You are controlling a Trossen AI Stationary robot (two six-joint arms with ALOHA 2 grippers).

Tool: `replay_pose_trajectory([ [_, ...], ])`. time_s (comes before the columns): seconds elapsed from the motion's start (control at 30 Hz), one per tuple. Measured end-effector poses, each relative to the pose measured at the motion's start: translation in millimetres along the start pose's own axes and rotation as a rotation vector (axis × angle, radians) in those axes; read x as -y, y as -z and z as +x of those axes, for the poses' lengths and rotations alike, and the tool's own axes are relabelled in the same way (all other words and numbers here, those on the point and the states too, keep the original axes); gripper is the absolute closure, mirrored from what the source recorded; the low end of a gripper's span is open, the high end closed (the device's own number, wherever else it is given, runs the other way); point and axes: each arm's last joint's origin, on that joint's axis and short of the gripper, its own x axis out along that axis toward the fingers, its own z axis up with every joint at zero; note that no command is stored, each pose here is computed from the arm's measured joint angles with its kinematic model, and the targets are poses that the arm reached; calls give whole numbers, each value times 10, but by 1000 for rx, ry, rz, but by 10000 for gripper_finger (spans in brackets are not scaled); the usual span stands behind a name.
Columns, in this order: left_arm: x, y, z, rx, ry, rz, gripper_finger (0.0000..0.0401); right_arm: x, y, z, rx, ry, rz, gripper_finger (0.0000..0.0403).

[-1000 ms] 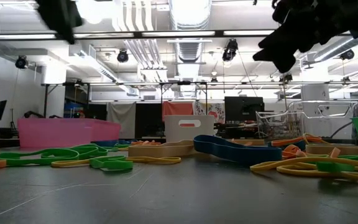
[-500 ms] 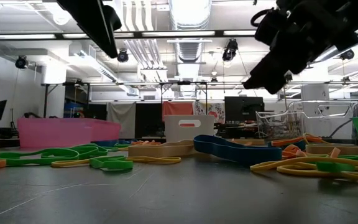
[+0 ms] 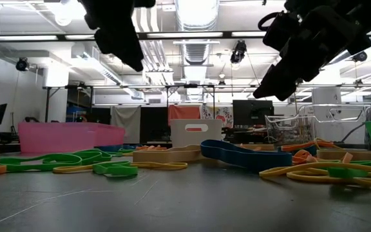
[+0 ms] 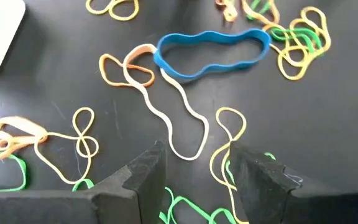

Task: Sort rubber bands into baskets
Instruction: Put the yellow rubber band into the transparent bin

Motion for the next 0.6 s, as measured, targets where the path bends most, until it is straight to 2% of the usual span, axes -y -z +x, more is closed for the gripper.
replay_pose_trajectory([
  [0.27,-87,22,70,-8,-46,-113,241,16,41,41,-25,14,-41,243],
  [0.6,-104,-4,59,-3,-53,-138,241,49,106,135,-65,38,-81,243],
])
